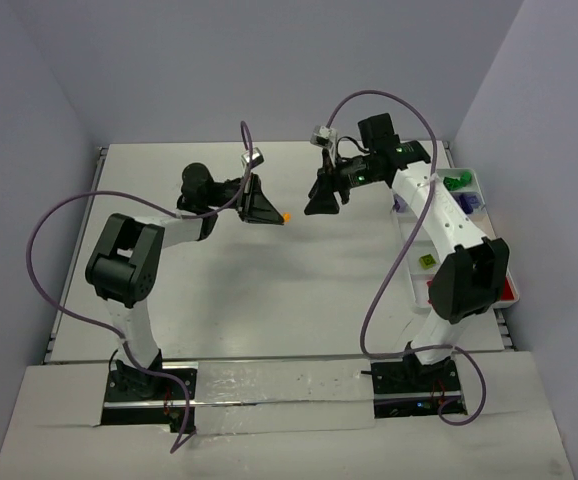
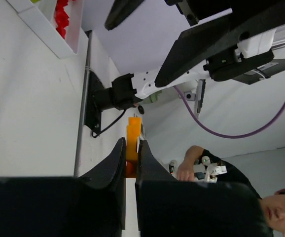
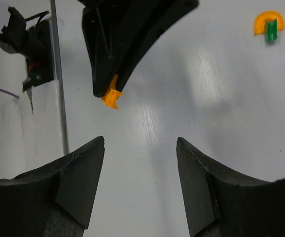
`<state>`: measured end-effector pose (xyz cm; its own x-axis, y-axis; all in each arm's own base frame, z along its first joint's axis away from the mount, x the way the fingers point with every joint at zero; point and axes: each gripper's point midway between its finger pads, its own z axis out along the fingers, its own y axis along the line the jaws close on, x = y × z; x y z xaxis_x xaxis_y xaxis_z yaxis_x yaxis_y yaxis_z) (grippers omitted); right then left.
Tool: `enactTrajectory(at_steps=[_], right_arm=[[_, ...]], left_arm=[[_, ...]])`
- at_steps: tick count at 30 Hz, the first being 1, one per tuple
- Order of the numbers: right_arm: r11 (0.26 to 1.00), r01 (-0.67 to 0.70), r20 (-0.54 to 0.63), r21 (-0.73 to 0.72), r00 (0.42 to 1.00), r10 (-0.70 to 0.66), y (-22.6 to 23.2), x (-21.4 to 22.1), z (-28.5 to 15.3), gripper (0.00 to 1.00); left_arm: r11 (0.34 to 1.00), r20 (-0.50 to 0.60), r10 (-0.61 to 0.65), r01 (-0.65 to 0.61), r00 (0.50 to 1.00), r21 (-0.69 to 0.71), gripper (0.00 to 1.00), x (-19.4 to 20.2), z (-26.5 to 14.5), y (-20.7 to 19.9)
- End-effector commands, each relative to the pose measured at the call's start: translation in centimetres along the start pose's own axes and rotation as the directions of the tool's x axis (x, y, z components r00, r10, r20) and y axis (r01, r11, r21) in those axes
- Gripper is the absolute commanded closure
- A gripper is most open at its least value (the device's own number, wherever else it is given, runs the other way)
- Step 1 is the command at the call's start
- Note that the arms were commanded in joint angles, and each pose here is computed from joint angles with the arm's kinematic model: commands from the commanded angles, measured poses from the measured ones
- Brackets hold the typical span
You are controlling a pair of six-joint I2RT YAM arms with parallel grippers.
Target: Sort the legos into containers by color
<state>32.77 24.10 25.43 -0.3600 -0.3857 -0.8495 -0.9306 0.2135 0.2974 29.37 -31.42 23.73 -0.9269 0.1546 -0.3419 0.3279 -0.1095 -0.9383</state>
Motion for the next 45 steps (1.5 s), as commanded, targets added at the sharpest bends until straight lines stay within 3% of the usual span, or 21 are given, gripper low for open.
enactTrajectory(at_steps=[1,12,19,26,45], right_arm=[[0.966,0.257,0.013,-0.043,0.966,-0.257,3.2,-1.8,-0.2,0.32],[0.864,0.474,-0.114,-0.166,0.862,-0.495,6.3,0.5,1.6,0.32],[0.833,0.521,-0.148,-0.189,0.823,-0.548,7.1,0.5,1.6,0.34],[0.824,0.529,-0.170,-0.200,0.810,-0.561,7.5,0.7,1.8,0.49],[0.820,0.532,-0.199,-0.210,0.798,-0.569,7.8,0.8,2.5,0.46]], left_arm=[[0.995,-0.045,0.075,-0.071,0.996,0.069,1.00,1.2,0.4,-2.7],[0.995,-0.112,0.071,-0.062,0.991,0.084,1.00,3.5,1.8,-2.8],[0.994,-0.127,0.079,-0.068,0.989,0.085,1.00,3.9,2.2,-2.9],[0.993,-0.135,0.083,-0.071,0.987,0.091,1.00,3.8,2.2,-3.0],[0.993,-0.134,0.084,-0.071,0.987,0.097,1.00,3.6,2.3,-3.1]])
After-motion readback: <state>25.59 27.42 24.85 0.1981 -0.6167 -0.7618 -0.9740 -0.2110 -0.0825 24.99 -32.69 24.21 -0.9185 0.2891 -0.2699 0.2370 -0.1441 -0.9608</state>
